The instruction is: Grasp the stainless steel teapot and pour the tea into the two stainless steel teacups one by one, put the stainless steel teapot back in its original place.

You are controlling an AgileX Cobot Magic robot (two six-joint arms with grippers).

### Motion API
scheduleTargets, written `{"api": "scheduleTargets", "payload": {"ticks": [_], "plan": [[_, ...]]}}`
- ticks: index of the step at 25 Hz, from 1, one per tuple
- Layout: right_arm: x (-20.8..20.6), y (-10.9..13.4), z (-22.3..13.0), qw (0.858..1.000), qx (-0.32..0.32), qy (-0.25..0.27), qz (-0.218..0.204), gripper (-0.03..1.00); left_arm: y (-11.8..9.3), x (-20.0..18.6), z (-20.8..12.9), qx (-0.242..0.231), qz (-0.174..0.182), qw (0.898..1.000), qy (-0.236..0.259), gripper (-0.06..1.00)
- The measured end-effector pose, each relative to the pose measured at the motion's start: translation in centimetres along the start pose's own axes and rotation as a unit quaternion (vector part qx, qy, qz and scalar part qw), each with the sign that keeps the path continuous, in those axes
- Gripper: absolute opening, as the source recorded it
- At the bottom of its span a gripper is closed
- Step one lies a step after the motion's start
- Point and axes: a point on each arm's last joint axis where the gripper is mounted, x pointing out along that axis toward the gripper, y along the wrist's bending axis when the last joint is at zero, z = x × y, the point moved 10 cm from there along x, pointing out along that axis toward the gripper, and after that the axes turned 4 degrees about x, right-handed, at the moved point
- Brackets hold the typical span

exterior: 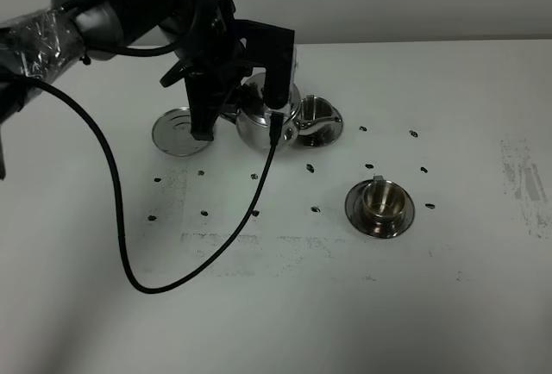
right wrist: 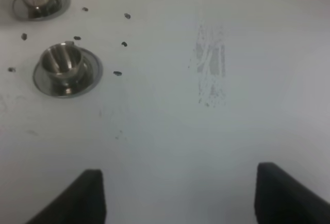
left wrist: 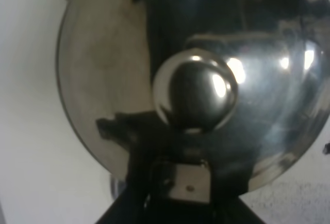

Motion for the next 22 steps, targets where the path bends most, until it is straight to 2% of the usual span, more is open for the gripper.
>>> {"api": "scheduleTargets", "payload": {"ticks": [4, 11, 22], "plan": [[0.0, 0.0, 0.0, 1.0, 0.0, 0.0, 0.0, 0.59, -0.1, 0.6, 0.8, 0.025, 0.0, 1.0, -0.002, 0.18], [0.0, 0.0, 0.0, 1.0, 0.0, 0.0, 0.0, 0.59, 1.1, 1.0, 1.6, 0.053, 0.032, 0.998, -0.011, 0.18], [0.0, 0.0, 0.0, 1.0, 0.0, 0.0, 0.0, 0.59, 1.2, 2.6, 4.4, 0.092, 0.049, 0.994, -0.022, 0.18]]}}
